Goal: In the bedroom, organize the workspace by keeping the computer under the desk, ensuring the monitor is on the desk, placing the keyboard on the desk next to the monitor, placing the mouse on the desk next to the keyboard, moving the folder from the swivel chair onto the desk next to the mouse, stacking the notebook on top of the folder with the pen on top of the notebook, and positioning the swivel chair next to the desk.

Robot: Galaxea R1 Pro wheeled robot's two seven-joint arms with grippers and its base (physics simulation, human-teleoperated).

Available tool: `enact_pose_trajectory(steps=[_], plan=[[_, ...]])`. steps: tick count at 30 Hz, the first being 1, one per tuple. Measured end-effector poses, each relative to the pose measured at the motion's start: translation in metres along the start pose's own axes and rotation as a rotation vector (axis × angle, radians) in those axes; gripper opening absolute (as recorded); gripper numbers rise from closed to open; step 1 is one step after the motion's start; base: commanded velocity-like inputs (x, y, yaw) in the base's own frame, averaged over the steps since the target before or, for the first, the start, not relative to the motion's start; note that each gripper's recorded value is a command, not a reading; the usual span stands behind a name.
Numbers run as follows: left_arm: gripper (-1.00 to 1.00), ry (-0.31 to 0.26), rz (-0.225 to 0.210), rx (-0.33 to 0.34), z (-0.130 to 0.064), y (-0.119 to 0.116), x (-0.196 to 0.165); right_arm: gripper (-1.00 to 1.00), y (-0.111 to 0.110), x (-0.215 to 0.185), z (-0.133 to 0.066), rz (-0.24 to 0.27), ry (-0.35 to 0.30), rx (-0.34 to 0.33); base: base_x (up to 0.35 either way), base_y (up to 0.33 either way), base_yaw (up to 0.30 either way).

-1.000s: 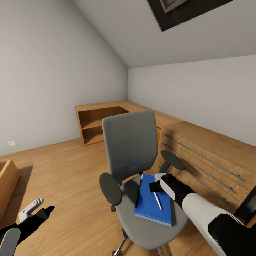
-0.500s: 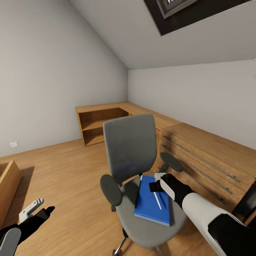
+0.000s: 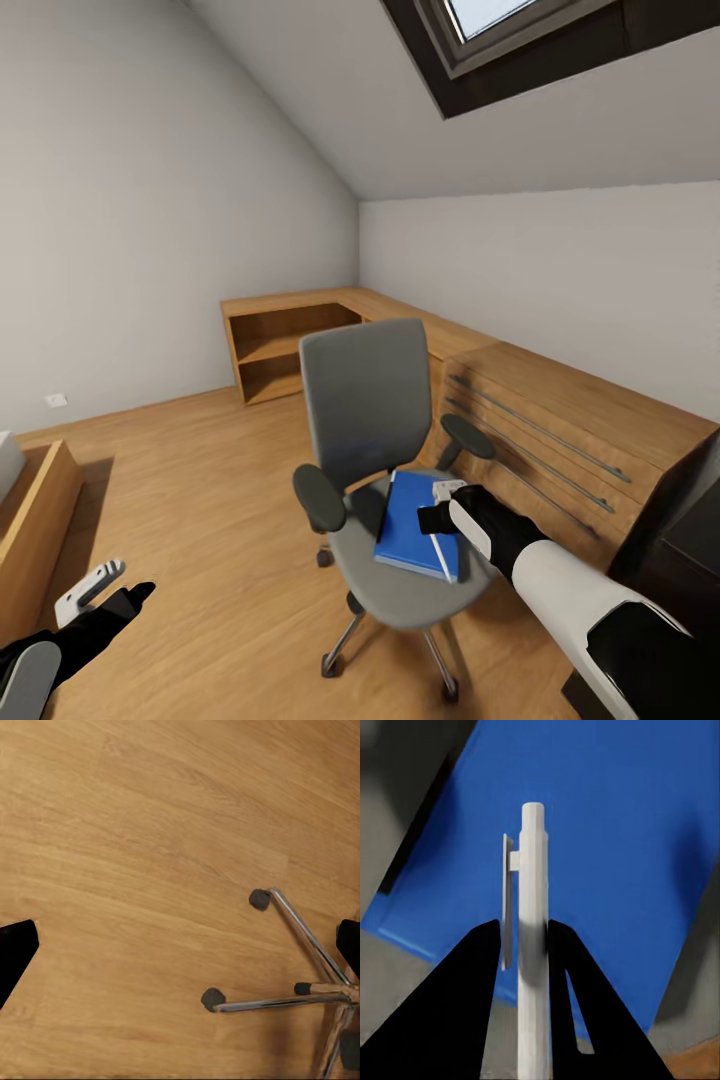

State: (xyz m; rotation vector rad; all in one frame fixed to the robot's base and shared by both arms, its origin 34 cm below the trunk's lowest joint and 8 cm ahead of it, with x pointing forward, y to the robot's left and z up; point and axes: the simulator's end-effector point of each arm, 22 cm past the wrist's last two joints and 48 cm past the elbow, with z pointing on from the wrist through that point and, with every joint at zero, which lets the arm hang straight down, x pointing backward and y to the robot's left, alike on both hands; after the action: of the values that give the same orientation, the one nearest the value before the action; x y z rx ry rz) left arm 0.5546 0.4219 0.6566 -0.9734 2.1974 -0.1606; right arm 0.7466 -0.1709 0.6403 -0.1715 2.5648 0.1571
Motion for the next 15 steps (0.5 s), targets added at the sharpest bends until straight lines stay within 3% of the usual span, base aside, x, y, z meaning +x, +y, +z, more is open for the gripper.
enact_pose_trajectory(steps=[4,9,15], plan=[[1.00,0.005,0.007,-0.003,-0.004,-0.004,-0.002,-1.00,0.006,-0.015,-0.010,-0.007,-0.025,-0.010,-0.199,0.000,0.000],[1.00,-0.003,0.041,-0.029,-0.010,-0.004,-0.009,-1.00,0.010,-0.030,-0.022,-0.015,-0.049,-0.019,-0.030,0.000,0.000],[1.00,0.001,0.053,-0.042,-0.017,-0.006,-0.014,-1.00,0.011,-0.038,-0.032,-0.016,-0.051,-0.022,-0.005,0.000,0.000]])
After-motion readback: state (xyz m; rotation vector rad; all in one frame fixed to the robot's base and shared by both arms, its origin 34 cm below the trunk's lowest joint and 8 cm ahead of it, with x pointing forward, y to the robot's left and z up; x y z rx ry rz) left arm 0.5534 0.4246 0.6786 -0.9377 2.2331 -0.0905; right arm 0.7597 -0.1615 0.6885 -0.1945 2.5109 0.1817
